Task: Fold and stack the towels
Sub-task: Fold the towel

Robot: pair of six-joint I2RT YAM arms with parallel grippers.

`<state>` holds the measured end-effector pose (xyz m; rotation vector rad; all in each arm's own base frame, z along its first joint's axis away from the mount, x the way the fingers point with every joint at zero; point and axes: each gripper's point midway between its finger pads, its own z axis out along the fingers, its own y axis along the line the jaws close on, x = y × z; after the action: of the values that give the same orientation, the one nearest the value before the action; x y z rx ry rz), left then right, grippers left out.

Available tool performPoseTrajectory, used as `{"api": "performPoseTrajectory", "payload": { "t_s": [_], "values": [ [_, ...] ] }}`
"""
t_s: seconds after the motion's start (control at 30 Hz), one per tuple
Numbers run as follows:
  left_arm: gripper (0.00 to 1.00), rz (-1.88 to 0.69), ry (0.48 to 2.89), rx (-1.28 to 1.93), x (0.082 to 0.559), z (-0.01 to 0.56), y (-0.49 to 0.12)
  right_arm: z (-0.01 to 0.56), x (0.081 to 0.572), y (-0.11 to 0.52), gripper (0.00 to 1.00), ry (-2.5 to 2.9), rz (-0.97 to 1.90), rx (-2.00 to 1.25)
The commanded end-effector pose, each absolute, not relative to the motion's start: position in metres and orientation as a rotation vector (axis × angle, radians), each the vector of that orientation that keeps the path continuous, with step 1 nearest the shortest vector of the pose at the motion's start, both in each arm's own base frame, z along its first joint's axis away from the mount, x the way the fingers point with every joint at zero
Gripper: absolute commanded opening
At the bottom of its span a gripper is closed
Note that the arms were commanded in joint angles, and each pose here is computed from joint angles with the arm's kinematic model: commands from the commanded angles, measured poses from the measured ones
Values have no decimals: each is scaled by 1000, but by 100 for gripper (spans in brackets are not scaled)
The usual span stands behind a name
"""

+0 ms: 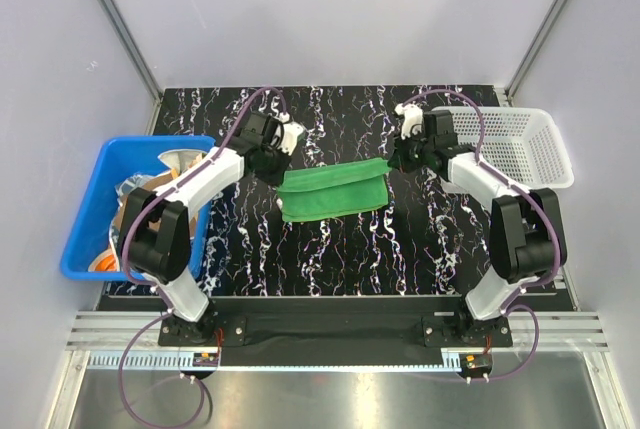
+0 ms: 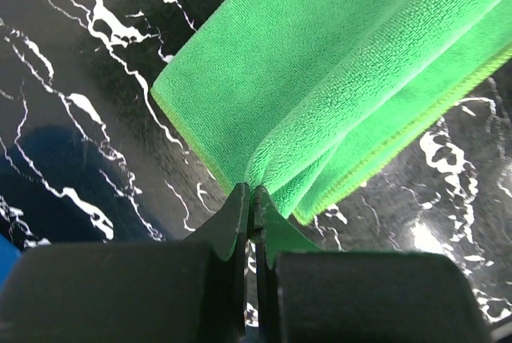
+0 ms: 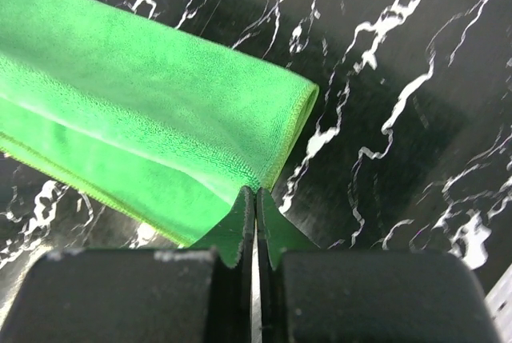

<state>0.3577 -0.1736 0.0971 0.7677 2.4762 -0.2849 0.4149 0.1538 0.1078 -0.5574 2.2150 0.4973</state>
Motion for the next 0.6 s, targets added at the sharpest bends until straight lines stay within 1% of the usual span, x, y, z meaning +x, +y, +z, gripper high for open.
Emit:
{"api": "performPoseTrajectory", "payload": {
  "t_s": [0.0, 0.17, 0.37, 0.4, 0.47, 0.5, 0.53, 0.57],
  "values": [
    [0, -328, 2435, 728, 351, 119, -175, 120, 402, 155, 0, 2217, 503, -511],
    [0, -361, 2491, 740, 332, 105, -176, 110, 384, 161, 0, 2271, 559, -449],
    [0, -374, 2550, 762, 313, 87, -179, 90, 370, 154, 1, 2357, 531, -410],
    [4, -374, 2560, 766, 311, 85, -179, 87, 367, 152, 1, 2380, 526, -399],
    [14, -379, 2614, 770, 301, 79, -177, 87, 367, 152, 8, 2398, 526, -384],
    [14, -371, 2632, 786, 297, 78, -176, 84, 361, 151, 11, 2432, 527, -380],
    [15, -342, 2634, 771, 295, 81, -172, 87, 361, 150, 19, 2439, 527, -379],
    [17, -346, 2621, 765, 294, 84, -173, 86, 357, 149, 23, 2458, 522, -378]
  ]
}}
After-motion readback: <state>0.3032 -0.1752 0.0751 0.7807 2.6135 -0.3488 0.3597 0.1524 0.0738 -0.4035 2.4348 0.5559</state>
